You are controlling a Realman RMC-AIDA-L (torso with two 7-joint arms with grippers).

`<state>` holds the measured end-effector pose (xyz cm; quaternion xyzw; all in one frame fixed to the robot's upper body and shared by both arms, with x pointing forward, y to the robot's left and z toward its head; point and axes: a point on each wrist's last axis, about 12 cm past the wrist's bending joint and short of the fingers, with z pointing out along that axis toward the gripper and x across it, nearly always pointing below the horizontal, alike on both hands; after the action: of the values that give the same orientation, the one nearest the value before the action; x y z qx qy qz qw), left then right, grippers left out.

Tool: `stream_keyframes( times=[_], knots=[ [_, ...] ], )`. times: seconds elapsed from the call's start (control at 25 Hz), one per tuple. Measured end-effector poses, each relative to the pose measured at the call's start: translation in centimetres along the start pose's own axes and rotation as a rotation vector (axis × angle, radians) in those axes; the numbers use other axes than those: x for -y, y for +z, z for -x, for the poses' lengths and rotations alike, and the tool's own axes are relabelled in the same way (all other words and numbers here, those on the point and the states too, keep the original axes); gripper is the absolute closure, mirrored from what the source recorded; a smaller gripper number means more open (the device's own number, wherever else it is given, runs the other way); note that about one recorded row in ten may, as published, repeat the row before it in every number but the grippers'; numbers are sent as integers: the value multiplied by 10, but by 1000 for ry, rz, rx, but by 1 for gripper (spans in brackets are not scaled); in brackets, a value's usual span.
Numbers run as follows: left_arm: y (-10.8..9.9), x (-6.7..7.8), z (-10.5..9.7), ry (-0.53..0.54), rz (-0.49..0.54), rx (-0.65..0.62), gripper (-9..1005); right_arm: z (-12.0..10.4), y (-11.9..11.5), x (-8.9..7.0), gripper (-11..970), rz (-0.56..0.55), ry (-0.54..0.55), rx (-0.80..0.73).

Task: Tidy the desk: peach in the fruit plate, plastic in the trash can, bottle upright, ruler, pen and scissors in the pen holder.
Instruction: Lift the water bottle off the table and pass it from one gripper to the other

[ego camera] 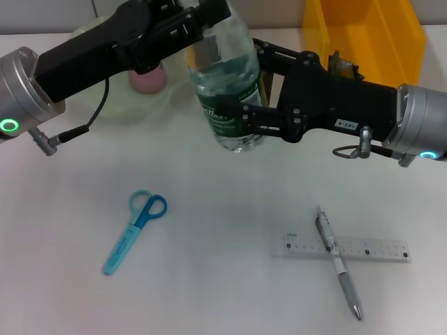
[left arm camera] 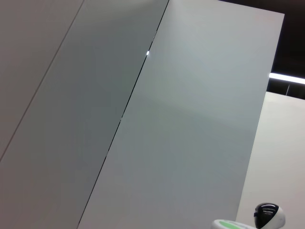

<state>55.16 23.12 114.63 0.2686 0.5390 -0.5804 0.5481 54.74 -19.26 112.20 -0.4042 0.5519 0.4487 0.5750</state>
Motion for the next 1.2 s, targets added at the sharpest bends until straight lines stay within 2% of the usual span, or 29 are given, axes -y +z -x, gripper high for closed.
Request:
stream_keyframes(
  times=[0.16,1.2],
  knots=[
    [0,1,0,2,-3,0,466,-1,1,0,204,2,5,-1],
    [-1,6,0,-2,-47,1,493,4,7,-2,188,43,25,-8]
  ],
)
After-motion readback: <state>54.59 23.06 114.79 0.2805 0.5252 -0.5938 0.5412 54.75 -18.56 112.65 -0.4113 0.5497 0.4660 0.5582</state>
